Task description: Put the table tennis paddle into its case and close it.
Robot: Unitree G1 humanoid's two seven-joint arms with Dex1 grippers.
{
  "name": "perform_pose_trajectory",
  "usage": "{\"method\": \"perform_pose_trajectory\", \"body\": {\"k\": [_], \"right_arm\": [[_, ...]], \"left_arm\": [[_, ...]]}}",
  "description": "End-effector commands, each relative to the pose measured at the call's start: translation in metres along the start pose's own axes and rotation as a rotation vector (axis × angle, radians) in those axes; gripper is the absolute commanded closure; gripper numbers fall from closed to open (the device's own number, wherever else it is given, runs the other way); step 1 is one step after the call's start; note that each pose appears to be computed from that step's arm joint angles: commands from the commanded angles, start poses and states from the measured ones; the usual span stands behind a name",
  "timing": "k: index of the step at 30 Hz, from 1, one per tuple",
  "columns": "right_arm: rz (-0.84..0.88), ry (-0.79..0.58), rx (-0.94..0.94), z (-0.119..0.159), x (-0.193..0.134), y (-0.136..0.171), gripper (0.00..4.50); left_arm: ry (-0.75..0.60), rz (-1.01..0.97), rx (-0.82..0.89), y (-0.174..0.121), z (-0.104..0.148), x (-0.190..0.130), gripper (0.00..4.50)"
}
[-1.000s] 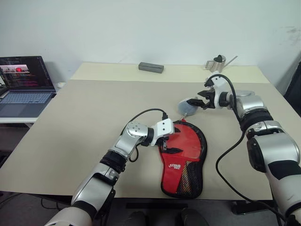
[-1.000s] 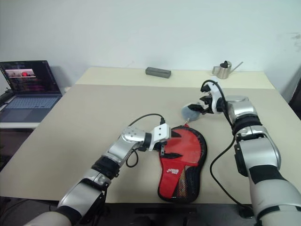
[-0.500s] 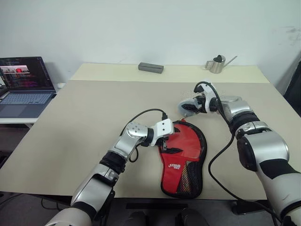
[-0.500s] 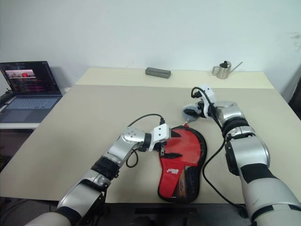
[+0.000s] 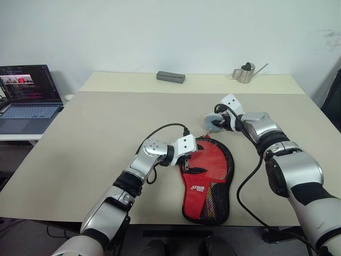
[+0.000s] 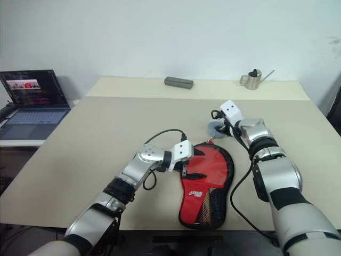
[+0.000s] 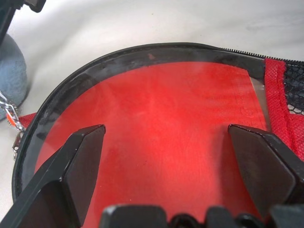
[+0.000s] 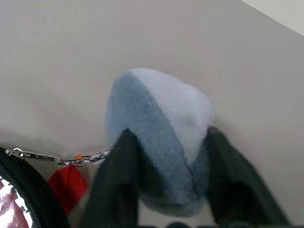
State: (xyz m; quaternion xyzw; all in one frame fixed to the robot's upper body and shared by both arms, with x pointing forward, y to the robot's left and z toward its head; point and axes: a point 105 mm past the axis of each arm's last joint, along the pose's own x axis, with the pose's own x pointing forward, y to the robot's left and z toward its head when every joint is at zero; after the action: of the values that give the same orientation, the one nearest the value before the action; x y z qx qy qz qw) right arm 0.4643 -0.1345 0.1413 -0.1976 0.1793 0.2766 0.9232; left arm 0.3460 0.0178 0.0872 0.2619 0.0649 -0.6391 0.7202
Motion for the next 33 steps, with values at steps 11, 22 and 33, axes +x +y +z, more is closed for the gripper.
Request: {"method": "perform_pose_trajectory", "body": {"k": [11,22,33], "right_arm": [[-0.004,-0.078,-0.033,0.026,0.002,0.004,4.47],[-0.066,-0.079,0.004,0.022,-0.033,-0.039,4.47],[-0.049,0.03,-0.01,-0.026,-0.063,-0.043,4.47]], "left_arm": [[0.201,-0.066,-0.083,-0.021,-0.051,0.011,0.0],[0.239,-0.115,-0.102,-0.034,-0.066,0.016,0.0],[0.246,-0.122,-0.121,-0.04,-0.072,0.022,0.0]]}}
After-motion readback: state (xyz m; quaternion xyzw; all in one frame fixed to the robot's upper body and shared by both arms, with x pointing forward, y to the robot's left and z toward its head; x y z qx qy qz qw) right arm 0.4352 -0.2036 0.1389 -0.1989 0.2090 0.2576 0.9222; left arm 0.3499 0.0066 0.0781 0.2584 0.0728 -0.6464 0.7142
